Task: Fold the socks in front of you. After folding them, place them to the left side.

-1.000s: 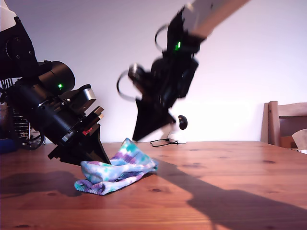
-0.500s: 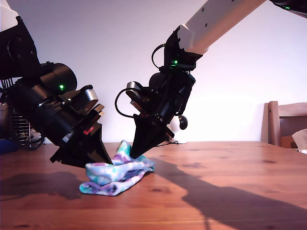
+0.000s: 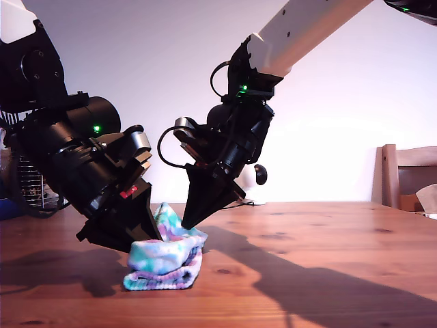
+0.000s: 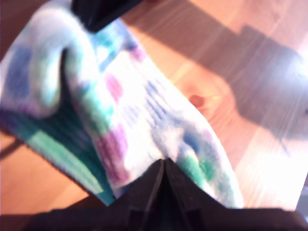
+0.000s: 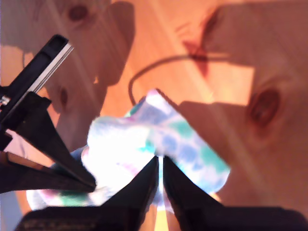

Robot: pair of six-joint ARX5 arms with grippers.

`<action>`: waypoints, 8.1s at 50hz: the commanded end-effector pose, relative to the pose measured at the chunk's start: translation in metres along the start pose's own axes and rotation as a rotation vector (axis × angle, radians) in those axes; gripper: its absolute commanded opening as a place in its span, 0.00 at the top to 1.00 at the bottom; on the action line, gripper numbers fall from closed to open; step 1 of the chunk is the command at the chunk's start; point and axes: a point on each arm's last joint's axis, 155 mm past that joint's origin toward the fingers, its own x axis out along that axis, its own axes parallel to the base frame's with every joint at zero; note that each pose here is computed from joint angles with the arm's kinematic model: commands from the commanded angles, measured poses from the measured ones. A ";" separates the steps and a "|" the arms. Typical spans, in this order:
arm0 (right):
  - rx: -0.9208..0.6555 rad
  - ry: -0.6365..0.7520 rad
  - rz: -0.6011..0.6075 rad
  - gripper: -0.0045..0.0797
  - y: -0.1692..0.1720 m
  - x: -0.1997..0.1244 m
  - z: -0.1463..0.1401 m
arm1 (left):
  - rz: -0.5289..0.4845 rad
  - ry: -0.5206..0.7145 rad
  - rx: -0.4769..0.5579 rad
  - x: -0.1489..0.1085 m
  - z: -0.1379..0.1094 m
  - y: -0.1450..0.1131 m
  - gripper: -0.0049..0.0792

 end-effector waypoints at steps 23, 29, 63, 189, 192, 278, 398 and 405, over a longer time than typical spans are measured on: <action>0.026 -0.007 0.102 0.96 0.027 0.021 0.008 | -0.053 0.023 0.040 0.012 -0.011 -0.009 0.96; 0.016 0.026 -0.011 0.96 0.014 0.027 0.007 | -0.069 0.037 0.036 0.013 -0.014 -0.014 0.96; 0.038 0.083 -0.255 0.96 -0.017 0.032 0.004 | -0.038 0.095 -0.021 0.009 -0.030 -0.006 0.96; 0.019 -0.143 -0.232 0.96 -0.022 -0.113 0.013 | 0.329 0.034 0.240 0.003 -0.001 0.067 0.96; 0.018 -0.144 -0.233 0.96 -0.023 -0.113 0.013 | 0.346 0.068 0.228 -0.001 -0.010 0.074 0.96; 0.040 -0.195 -0.202 0.96 -0.034 -0.127 0.011 | 0.710 0.156 0.079 -0.150 -0.037 0.136 0.96; -0.086 -0.661 -0.668 0.96 -0.053 -0.247 0.114 | 0.102 -0.632 0.329 -0.136 0.153 -0.038 0.96; -0.137 -0.800 -0.759 0.96 -0.050 -0.280 0.141 | 0.102 -0.634 0.329 -0.137 0.154 -0.038 0.96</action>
